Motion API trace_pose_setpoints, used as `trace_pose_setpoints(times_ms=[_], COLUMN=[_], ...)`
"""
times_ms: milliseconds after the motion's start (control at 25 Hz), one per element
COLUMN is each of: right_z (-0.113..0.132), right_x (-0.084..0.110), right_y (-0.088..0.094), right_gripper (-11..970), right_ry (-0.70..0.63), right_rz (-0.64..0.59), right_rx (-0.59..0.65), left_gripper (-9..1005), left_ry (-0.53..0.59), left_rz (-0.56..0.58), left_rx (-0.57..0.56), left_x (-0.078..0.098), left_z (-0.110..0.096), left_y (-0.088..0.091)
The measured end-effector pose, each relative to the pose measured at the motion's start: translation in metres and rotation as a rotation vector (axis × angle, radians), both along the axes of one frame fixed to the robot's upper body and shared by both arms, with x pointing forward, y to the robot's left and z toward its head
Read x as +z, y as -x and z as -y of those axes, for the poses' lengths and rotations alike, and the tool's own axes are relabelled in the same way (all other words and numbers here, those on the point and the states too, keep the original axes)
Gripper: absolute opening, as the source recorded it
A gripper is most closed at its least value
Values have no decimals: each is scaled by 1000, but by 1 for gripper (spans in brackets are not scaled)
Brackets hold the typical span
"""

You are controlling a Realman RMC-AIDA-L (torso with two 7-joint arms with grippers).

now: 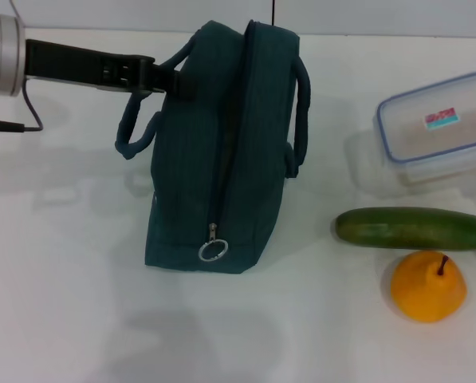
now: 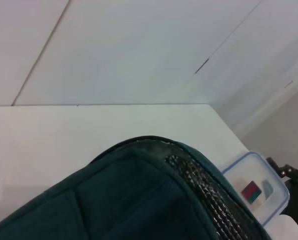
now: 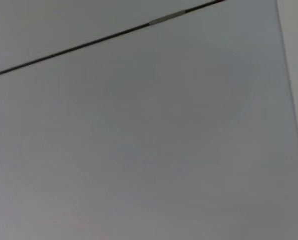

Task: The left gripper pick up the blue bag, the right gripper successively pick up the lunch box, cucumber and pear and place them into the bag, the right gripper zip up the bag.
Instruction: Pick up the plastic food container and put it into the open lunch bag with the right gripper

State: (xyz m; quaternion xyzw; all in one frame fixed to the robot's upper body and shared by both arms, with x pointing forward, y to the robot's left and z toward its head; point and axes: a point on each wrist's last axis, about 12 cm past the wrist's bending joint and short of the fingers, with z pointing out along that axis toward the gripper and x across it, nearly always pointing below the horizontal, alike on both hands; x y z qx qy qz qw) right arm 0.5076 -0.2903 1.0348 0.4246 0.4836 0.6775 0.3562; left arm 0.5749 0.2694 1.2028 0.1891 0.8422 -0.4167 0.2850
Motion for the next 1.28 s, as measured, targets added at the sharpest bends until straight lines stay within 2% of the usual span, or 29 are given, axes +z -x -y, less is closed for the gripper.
trace_pose_setpoints(times_ms=[320, 760, 1280], right_z=[-3, -17, -59], right_x=[5, 33, 78], right_y=[-1, -17, -64], right_gripper=[96, 96, 96], right_ry=[-88, -212, -287], right_rz=[17, 169, 299], right_rx=[7, 31, 124], left_gripper=[58, 58, 58], left_ry=[-6, -3, 25], left_rz=[2, 22, -2], left_rx=[-10, -27, -21], left_x=[0, 1, 4], left_z=[3, 10, 19], left_y=[1, -1, -4])
